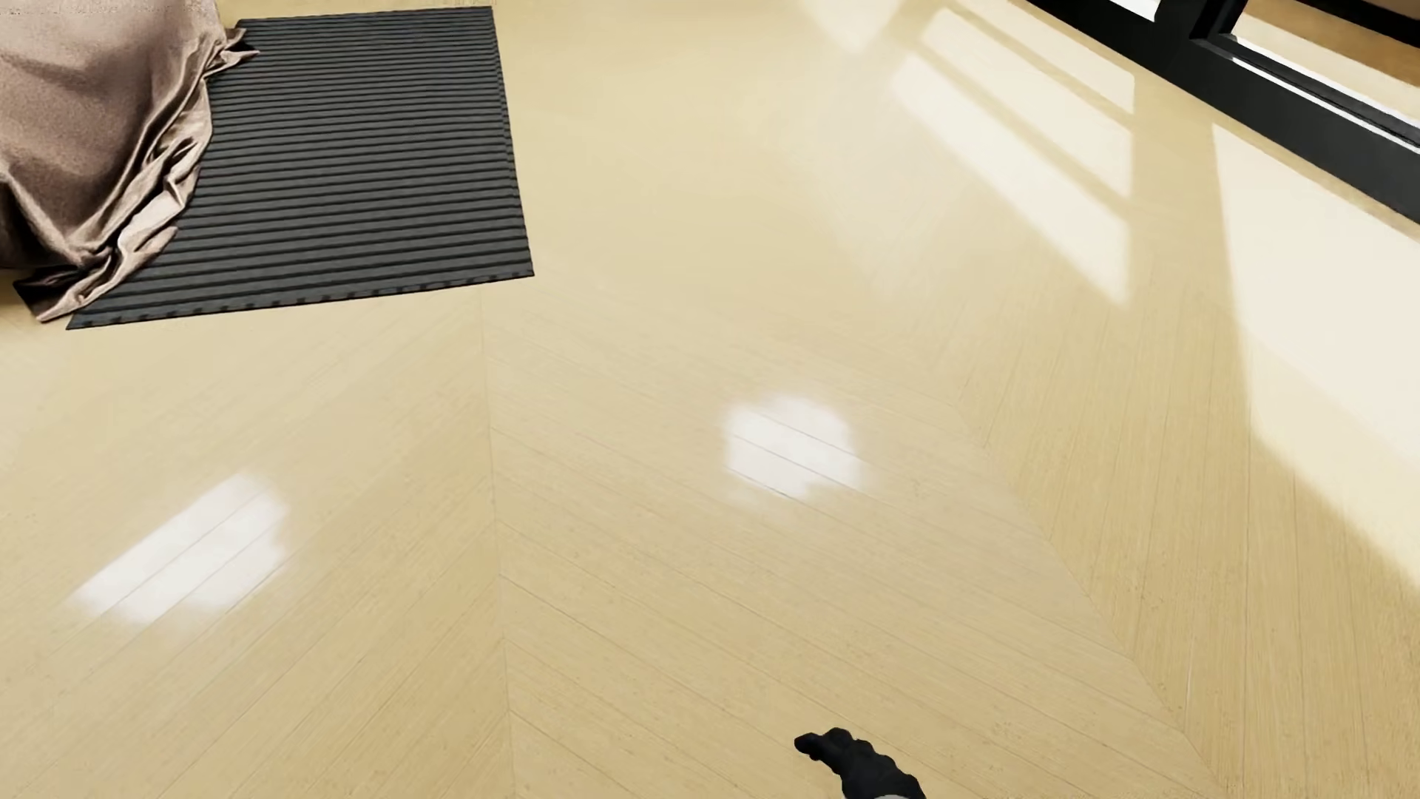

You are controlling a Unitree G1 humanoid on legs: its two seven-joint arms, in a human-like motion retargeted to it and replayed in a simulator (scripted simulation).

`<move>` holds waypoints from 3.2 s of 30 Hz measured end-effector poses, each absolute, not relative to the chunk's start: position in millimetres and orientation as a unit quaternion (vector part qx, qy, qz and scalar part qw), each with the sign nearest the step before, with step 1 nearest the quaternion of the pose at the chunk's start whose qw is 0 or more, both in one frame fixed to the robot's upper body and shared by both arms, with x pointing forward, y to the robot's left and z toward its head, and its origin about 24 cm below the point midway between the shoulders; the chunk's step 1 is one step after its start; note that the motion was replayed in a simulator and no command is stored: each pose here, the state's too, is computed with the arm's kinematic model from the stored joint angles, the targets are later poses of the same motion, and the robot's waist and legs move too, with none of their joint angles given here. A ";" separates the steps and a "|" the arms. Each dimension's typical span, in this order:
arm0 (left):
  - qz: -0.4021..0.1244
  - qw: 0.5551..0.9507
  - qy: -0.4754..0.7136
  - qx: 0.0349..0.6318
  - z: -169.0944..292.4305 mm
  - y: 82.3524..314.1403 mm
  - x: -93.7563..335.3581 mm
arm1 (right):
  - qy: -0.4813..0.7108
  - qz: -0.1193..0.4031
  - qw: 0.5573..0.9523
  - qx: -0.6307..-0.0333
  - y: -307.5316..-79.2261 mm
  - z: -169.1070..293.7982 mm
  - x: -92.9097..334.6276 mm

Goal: Move towards the armchair

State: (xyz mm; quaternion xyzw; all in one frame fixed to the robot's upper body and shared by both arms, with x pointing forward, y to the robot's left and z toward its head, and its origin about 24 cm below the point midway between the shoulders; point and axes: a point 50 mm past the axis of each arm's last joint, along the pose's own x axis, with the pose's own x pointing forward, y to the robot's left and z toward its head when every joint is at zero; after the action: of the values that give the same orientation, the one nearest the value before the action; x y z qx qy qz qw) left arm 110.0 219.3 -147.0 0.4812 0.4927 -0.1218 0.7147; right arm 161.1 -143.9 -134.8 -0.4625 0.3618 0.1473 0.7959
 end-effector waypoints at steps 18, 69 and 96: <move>-0.042 0.816 0.384 0.431 -128.4 194.5 153.5 | 0.398 0.324 0.666 -0.541 -173.7 -154.8 116.3; -0.083 0.766 0.472 0.428 -149.3 198.2 108.4 | 0.470 0.406 0.590 -0.516 -168.4 -170.5 75.5; -0.148 0.764 0.374 0.504 -122.9 212.5 133.1 | 0.498 0.192 0.696 -0.481 -152.7 -167.3 95.0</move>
State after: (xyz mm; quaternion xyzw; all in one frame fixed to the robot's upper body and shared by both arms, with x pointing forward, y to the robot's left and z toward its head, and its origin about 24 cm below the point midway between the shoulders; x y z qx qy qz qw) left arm 133.1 212.5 -122.9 0.5038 0.3745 -0.1480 0.7642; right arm 95.0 -152.7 -167.3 -0.4811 0.4977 0.1922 0.6956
